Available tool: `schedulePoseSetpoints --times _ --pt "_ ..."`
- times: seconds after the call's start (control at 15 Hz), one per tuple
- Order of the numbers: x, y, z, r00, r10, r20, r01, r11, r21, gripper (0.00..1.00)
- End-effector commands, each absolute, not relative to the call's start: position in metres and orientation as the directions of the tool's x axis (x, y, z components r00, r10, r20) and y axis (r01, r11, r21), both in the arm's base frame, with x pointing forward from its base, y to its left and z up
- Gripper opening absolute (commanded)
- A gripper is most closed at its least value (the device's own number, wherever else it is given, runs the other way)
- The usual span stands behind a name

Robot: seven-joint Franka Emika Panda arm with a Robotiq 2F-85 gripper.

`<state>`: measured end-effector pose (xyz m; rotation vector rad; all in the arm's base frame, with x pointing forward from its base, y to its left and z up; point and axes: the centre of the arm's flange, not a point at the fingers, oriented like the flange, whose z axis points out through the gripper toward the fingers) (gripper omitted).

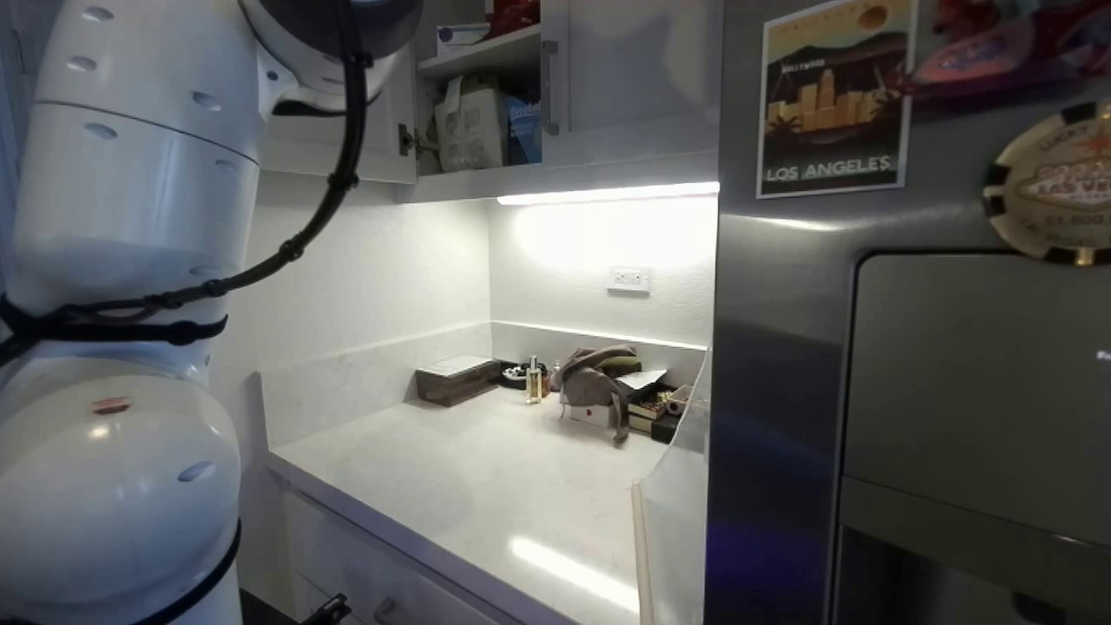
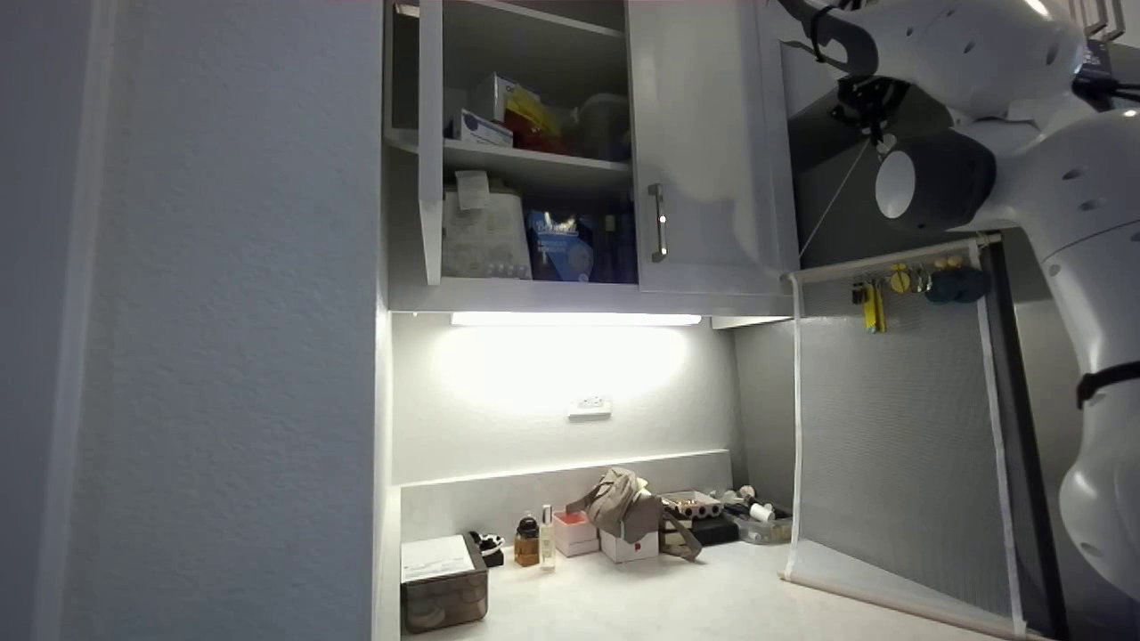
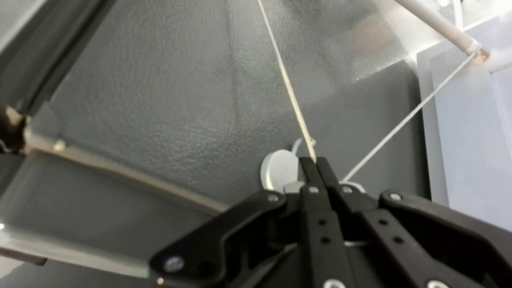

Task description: Close the right cabinet door then hang the white net on the hanger on the side of the fridge

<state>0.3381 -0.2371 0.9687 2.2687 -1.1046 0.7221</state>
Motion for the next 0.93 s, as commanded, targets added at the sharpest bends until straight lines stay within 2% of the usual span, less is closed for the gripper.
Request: schedulePoseSetpoints --times 0.0,0.87 --pt "0.339 -0.238 1.01 0.535 -0.542 0.648 -0.809 -0.551 0.207 0.0" --pt "0.37 -0.252 0.993 0.498 -0.525 0.69 -0.842 -0.484 0.239 0.0"
